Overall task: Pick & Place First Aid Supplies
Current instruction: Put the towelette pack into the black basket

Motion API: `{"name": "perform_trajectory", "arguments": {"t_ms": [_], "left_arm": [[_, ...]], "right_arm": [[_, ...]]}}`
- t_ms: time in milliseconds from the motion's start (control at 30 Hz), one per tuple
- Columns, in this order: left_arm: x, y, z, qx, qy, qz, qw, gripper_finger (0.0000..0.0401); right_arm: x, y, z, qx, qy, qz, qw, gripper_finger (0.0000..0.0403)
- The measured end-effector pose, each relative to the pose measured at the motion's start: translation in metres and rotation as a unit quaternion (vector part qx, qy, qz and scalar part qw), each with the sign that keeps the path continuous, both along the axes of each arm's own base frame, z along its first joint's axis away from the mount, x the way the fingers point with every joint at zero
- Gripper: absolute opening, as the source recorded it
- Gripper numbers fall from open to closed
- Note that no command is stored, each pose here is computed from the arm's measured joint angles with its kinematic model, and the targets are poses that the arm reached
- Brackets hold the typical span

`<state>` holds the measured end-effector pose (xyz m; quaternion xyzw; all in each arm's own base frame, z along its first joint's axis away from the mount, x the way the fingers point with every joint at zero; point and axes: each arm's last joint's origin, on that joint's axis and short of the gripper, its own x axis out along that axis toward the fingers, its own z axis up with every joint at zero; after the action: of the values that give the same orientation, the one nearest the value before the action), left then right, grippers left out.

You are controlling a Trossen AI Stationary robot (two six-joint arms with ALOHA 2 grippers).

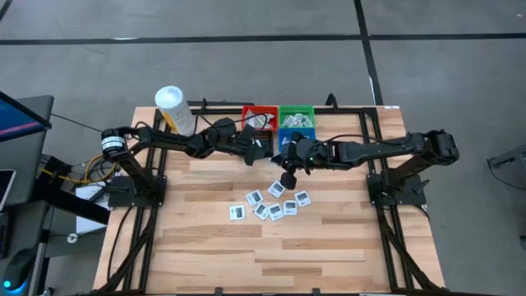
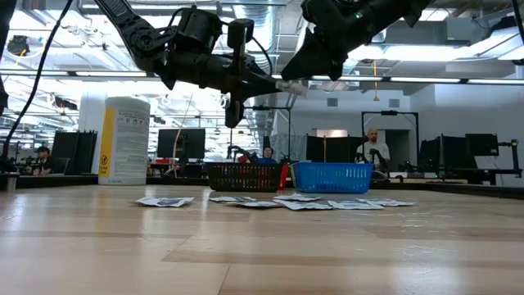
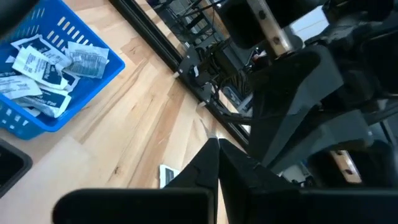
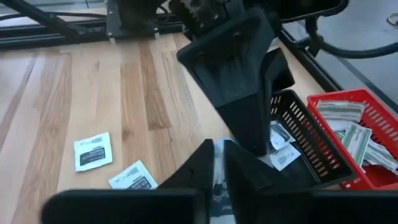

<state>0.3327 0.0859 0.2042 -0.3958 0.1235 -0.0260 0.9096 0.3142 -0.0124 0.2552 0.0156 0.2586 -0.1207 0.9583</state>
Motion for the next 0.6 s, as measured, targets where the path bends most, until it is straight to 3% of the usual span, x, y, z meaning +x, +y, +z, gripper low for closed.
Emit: {"name": "perform_trajectory", "arguments": {"t_ms": [233, 433, 600], "left_arm": [[-0.002, 0.006, 0.000, 0.005, -0.002, 0.008, 1.000, 0.0005], [-0.007, 0.022, -0.001, 0.068, -0.001, 0.022, 0.997, 0.0006], [-0.017, 0.042, -0.012, 0.117, 0.056, 0.053, 0.990, 0.0005]], "right_arm": [[-0.001, 0.000, -0.001, -0.003, 0.007, 0.002, 1.000, 0.0089], [-0.005, 0.003, -0.007, 0.002, 0.042, 0.002, 0.999, 0.0138], [-0.009, 0.009, -0.013, 0.033, 0.076, -0.010, 0.997, 0.0149]]}}
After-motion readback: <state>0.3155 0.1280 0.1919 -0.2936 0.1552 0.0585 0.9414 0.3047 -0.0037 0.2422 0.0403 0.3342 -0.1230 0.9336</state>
